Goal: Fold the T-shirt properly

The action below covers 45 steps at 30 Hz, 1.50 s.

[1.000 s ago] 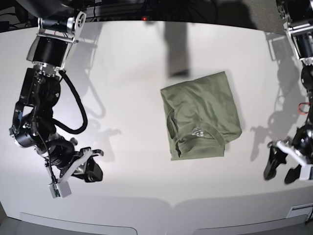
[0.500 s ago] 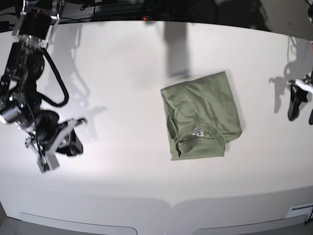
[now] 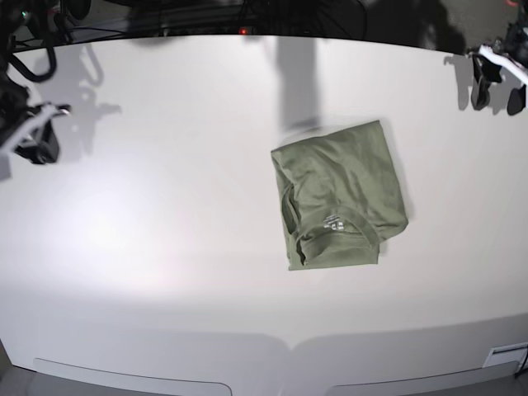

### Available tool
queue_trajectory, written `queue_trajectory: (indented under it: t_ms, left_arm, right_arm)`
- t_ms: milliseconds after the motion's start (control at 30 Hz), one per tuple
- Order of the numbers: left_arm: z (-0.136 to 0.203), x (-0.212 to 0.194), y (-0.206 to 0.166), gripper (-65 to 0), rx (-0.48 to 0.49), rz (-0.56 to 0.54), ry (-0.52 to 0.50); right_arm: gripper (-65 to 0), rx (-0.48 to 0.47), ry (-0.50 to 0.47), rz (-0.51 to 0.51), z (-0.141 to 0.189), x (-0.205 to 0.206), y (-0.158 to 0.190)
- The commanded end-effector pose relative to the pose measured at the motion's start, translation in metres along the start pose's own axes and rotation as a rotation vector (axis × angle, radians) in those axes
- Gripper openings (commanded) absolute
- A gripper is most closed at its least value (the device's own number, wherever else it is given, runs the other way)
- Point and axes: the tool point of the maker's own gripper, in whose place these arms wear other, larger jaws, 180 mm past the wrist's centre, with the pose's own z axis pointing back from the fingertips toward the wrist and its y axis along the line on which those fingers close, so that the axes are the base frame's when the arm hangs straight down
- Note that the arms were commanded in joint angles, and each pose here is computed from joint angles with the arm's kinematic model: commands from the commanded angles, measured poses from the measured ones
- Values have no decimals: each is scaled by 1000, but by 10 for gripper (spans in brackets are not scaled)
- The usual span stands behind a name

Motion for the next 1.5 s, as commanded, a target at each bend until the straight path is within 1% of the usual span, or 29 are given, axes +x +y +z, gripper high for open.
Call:
queue_trajectory:
  t_ms: [0,100,167,300,367,433,533,600,667,800,1000,1067,1133,1233,1300,1367,1433,1467]
  left_arm:
    - [9,5,3,-225,10,1,-25]
    - [20,-5,10,-225,34,6,-3]
    - [26,-2,14,-225,47,4,-30]
    - [28,13,-2,-225,-19,-13,-71]
    - [29,27,-11,-225,-36,-21,-111]
    - [31,40,-17,-225,-47,-48,-139]
    - [34,52,-26,-225,-60,-82,-159]
    - [36,60,-32,-225,-80,-78,-181]
    - [37,65,-37,-225,-98,-71,-201]
    - [37,74,-41,-225,-106,-80,-227]
    - [40,85,-47,-225,-129,-61,-271]
    - [40,84,-47,-225,-129,-61,-270]
    - [40,84,-47,-225,-129,-61,-270]
    - [40,84,-47,-225,-128,-61,-269]
    - [40,84,-47,-225,-128,-62,-267]
    - [40,82,-47,-225,-128,-62,-258]
    - [40,82,-47,-225,-128,-63,-259]
    - [40,83,-47,-225,-128,-62,-260]
  right_arm:
    - [-554,-23,-34,16,12,8,-8]
    - [-554,-108,-2,11,33,-6,-32]
    - [-554,-151,21,8,44,-15,-43]
    - [-554,-205,34,-1,59,-21,-57]
    - [-554,-205,33,-3,59,-22,-57]
    - [-554,-183,45,-13,56,-26,-51]
    - [-554,-150,96,-45,56,-45,-40]
    - [-554,-120,145,-67,60,-64,-30]
    - [-554,-79,220,-64,68,-86,-19]
    - [-554,-9,365,-109,89,-125,1]
    - [-554,64,523,-136,121,-161,19]
    - [-554,113,598,-140,130,-178,33]
    - [-554,187,673,-141,136,-198,56]
    - [-554,262,779,-95,140,-238,87]
    - [-554,324,855,-67,141,-271,108]
    - [-554,392,938,-76,146,-309,127]
    - [-554,410,1050,-90,155,-350,135]
    - [-554,398,1117,-92,161,-372,135]
